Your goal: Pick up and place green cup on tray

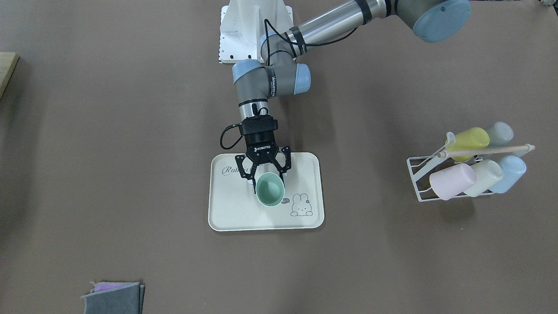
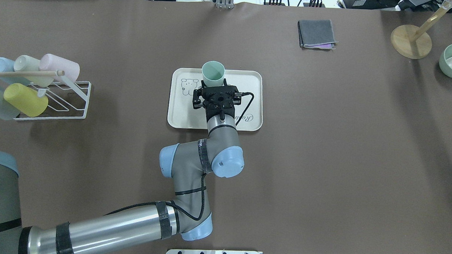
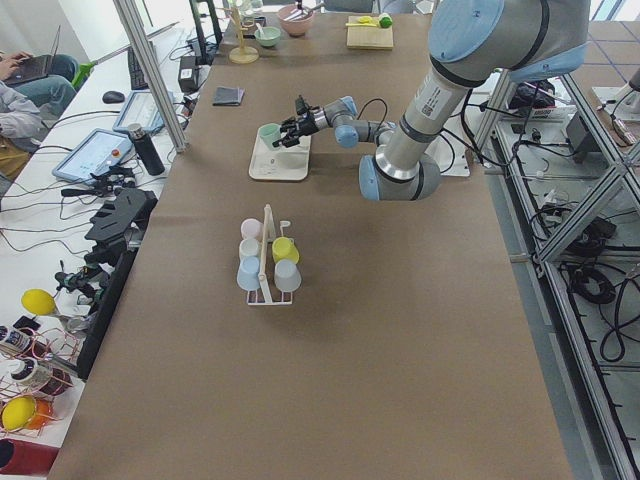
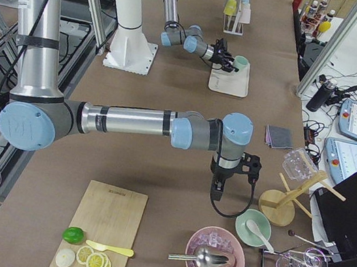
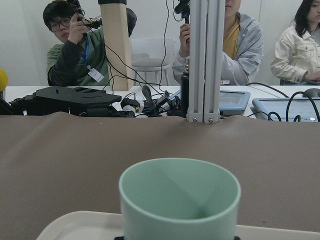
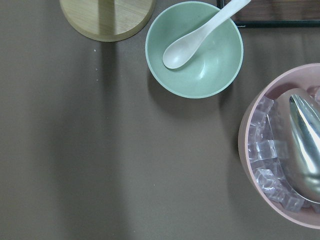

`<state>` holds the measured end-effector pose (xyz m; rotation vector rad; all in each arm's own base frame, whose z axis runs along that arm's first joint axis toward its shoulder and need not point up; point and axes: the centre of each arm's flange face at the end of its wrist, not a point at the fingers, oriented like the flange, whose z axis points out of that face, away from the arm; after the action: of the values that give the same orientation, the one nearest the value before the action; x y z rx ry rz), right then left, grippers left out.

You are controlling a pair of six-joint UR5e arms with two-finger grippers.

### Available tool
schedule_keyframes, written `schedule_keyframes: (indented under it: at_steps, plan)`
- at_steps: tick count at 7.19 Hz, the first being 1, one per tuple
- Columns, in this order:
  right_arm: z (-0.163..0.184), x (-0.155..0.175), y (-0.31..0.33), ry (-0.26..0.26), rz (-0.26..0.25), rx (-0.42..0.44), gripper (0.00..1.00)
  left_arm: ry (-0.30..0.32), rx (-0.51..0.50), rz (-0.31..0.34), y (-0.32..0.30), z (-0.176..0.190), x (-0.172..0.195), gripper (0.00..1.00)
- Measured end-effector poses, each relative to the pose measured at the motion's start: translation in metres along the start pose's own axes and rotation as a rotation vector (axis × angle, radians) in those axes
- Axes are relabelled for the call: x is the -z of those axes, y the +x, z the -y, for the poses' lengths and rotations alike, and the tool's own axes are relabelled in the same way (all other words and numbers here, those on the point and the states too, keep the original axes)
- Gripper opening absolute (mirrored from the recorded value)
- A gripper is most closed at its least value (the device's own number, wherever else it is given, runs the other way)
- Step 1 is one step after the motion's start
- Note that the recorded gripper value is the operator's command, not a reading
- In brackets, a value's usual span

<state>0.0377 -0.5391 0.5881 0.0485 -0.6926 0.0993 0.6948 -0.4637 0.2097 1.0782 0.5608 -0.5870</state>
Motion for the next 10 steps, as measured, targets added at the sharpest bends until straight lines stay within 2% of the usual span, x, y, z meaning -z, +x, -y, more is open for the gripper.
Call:
schedule_keyframes:
  at_steps: [3,6,8,10]
  plan:
    - [-0.007,-0.008,0.006,0.023,-0.062,-0.008,1.0,0.026,-0.015,0.006,0.001,-0.011,0.002,0.0]
    - [-0.013,-0.03,0.019,0.01,-0.063,-0.011,1.0,0.022,-0.027,0.006,0.0,-0.023,0.004,0.0]
    - [-0.009,-0.03,0.013,0.047,-0.037,0.026,1.0,0.015,-0.024,0.001,0.002,-0.025,0.007,0.12]
    - [-0.014,-0.027,0.011,0.054,-0.01,0.038,1.0,0.009,-0.022,-0.002,0.003,-0.026,0.009,0.32]
